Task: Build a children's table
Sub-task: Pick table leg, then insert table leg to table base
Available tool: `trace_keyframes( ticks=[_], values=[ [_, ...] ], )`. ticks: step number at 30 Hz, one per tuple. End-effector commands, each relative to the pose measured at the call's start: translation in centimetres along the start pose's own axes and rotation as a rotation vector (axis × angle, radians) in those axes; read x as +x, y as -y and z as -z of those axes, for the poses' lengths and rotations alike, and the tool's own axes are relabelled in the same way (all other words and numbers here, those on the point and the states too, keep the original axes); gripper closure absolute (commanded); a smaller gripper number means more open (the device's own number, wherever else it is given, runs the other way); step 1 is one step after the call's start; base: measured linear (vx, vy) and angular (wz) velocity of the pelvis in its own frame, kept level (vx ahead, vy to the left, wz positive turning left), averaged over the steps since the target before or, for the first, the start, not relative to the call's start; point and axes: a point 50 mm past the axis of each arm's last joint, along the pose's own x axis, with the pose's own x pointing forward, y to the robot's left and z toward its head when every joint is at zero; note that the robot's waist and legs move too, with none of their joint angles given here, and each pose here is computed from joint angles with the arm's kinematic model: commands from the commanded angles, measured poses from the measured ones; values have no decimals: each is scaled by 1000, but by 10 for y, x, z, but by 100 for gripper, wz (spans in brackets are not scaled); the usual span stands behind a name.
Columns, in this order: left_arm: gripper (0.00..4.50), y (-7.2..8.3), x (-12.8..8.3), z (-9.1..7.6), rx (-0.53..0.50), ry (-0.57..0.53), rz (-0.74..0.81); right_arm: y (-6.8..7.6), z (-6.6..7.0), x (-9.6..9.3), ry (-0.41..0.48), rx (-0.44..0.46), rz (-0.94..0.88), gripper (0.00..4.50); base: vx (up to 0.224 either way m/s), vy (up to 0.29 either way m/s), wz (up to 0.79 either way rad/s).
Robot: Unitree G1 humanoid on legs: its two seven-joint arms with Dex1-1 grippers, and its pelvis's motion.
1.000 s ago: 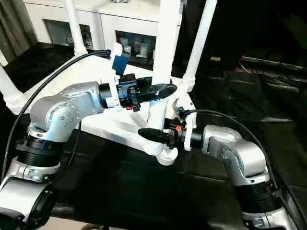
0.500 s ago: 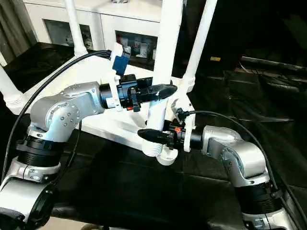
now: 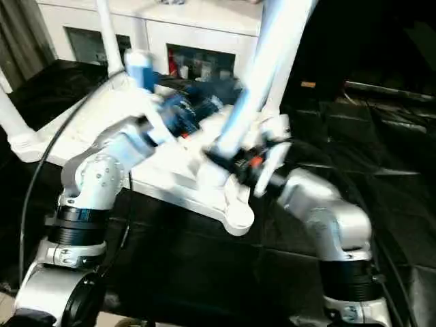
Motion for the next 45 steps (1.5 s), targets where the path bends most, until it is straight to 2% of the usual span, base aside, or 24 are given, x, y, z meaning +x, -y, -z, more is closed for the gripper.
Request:
trace_keyframes(
  ticks=[1, 3, 5, 6, 7, 8, 12, 15, 16, 18, 20, 23, 25, 28, 30, 33, 36, 39, 41, 45],
  values=[
    [158, -5, 1, -7, 32, 17, -7, 6, -8, -8, 47, -59, 96, 257, 0, 0, 0],
    [158, -9, -5, 1, 193, -163, 37, 13, 0, -15, -28, -151, 154, 257, 0, 0, 0],
    [158, -11, -17, 20, 396, -444, 135, 19, 9, -27, -129, -215, 208, 257, 0, 0, 0],
    [158, -12, -24, 29, 452, -564, 184, 21, 12, -32, -152, -217, 220, 257, 0, 0, 0],
    [158, -12, -26, 30, 462, -589, 195, 21, 12, -33, -156, -218, 222, 257, 0, 0, 0],
    [158, -13, -41, 44, 492, -767, 284, 22, 15, -41, -174, -193, 244, 257, 0, 0, 0],
    [158, -12, -57, 58, 401, -899, 357, 19, 18, -52, -205, -167, 244, 257, 0, 0, 0],
    [158, -19, -72, 73, 411, -1040, 412, 17, 22, -58, -229, -171, 242, 257, 0, 0, 0],
    [158, -19, -72, 73, 411, -1040, 412, 17, 22, -58, -229, -171, 242, 257, 0, 0, 0],
    [158, -26, -80, 79, 436, -1109, 429, 15, 24, -59, -242, -177, 233, 257, 0, 0, 0],
    [194, -36, -85, 81, 471, -1158, 418, 13, 25, -61, -254, -176, 227, 257, 0, 0, 0],
    [200, -43, -88, 80, 524, -1188, 387, 11, 25, -61, -256, -174, 224, 257, 0, 0, 0],
    [237, -50, -89, 79, 572, -1193, 362, 9, 25, -62, -257, -173, 217, 257, 0, 0, 0],
    [240, -53, -89, 78, 580, -1188, 347, 7, 25, -62, -263, -172, 205, 257, 0, 0, 0],
    [283, -54, -89, 78, 580, -1187, 346, 6, 26, -63, -267, -172, 200, 257, 0, 0, 0],
    [280, -56, -90, 81, 573, -1192, 355, 5, 26, -64, -281, -176, 187, 257, 0, 0, 0],
    [325, -57, -91, 84, 568, -1206, 370, 5, 27, -65, -288, -180, 185, 257, 0, 0, 0],
    [323, -58, -93, 87, 565, -1215, 373, 6, 26, -65, -291, -182, 185, 257, 0, 0, 0],
    [359, -58, -93, 87, 566, -1219, 373, 6, 26, -66, -291, -182, 185, 257, 0, 0, 0],
    [368, -63, -98, 89, 586, -1276, 357, 4, 27, -67, -297, -189, 186, 257, 0, 0, 0]
  ],
)
